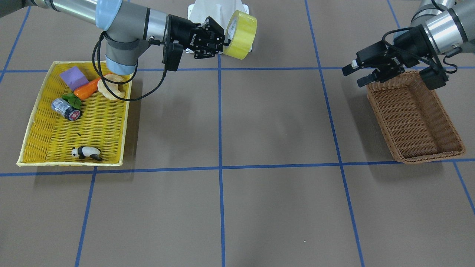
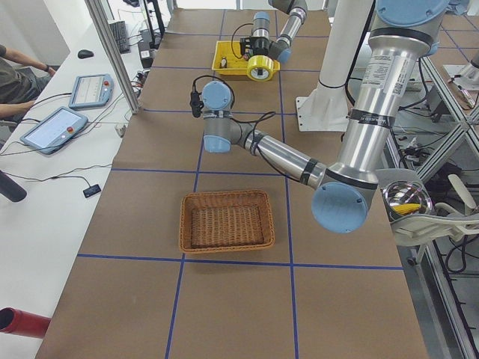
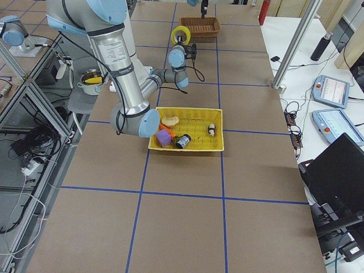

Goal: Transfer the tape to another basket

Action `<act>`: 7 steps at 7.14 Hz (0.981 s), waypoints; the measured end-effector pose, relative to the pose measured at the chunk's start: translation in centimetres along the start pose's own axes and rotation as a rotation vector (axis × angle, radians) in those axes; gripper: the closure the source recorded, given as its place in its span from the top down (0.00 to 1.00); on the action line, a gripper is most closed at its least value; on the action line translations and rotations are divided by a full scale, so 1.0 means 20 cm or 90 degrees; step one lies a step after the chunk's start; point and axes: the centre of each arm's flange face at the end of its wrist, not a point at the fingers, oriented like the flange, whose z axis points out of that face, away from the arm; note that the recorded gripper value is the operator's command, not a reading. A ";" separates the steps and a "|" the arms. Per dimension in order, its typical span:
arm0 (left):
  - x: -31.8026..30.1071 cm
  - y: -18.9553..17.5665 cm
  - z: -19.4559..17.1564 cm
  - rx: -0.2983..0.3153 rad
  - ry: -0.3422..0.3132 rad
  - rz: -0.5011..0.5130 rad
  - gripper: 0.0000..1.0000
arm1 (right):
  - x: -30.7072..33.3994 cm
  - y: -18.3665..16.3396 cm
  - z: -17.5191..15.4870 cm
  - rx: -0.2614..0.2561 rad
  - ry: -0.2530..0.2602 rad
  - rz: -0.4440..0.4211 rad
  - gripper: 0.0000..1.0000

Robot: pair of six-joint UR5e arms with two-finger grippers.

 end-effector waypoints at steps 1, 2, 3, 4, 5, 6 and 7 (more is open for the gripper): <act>0.06 0.08 0.12 0.002 0.059 -0.007 0.98 | 0.00 0.01 0.01 0.008 -0.019 0.006 0.00; 0.09 0.19 0.26 0.001 0.140 -0.017 0.98 | 0.01 0.02 0.01 0.012 -0.035 0.012 0.00; 0.12 0.27 0.36 -0.009 0.213 -0.031 0.98 | 0.01 0.03 0.01 0.012 -0.053 0.033 0.00; 0.17 0.32 0.42 -0.027 0.265 -0.049 0.97 | 0.01 0.03 0.03 0.009 -0.073 0.060 0.00; 0.23 0.35 0.46 -0.046 0.304 -0.060 0.97 | 0.02 0.04 0.06 0.003 -0.086 0.077 0.00; 0.27 0.39 0.51 -0.064 0.339 -0.061 0.97 | 0.02 0.05 0.08 -0.005 -0.095 0.088 0.00; 0.28 0.43 0.57 -0.080 0.365 -0.063 0.95 | 0.02 0.07 0.10 -0.012 -0.104 0.093 0.00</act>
